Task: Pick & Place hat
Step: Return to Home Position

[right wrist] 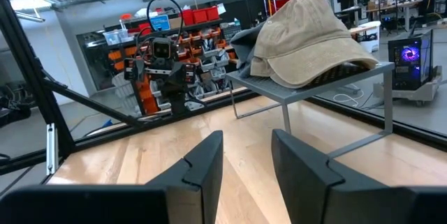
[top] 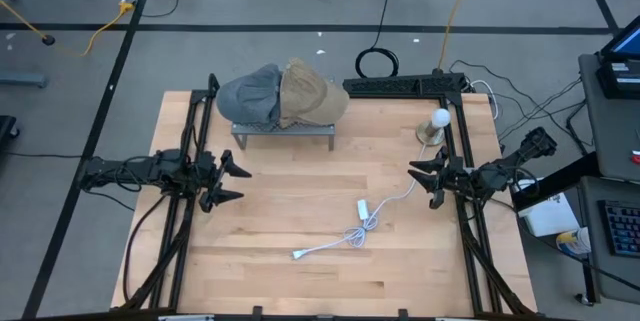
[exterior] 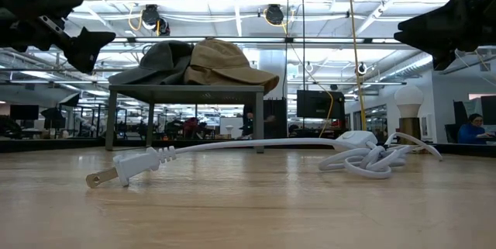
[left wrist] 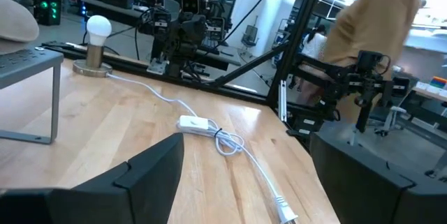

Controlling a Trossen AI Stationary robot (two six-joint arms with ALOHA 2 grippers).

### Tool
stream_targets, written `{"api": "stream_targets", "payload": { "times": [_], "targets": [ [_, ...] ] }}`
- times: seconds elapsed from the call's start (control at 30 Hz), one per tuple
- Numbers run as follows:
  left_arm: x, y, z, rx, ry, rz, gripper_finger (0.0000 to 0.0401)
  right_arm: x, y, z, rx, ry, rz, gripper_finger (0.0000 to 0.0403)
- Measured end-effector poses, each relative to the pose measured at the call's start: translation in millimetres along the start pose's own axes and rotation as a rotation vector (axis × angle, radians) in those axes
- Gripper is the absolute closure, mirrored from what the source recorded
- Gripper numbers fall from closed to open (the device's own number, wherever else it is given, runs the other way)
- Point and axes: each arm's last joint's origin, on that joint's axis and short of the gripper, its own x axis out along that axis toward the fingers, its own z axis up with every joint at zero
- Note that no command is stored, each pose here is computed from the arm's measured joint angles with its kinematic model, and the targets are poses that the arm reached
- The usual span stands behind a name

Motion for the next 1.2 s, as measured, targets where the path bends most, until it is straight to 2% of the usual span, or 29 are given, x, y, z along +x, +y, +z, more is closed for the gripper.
{"api": "stream_targets", "payload": {
  "times": [0.3,0.9,1.2],
  "targets": [
    [0.0,0.0,0.0,0.0,0.0,0.0,0.007,0.0,0.0,0.0,0.0,0.0,0.0,0.0287],
    [0.0,0.0,-0.1,-0.001,0.0,0.0,0.01,0.0,0.0,0.0,0.0,0.0,0.0,0.0286],
    [0.0,0.0,-0.1,-0.001,0.0,0.0,0.0087,0.0,0.0,0.0,0.0,0.0,0.0,0.0286]
  ]
}}
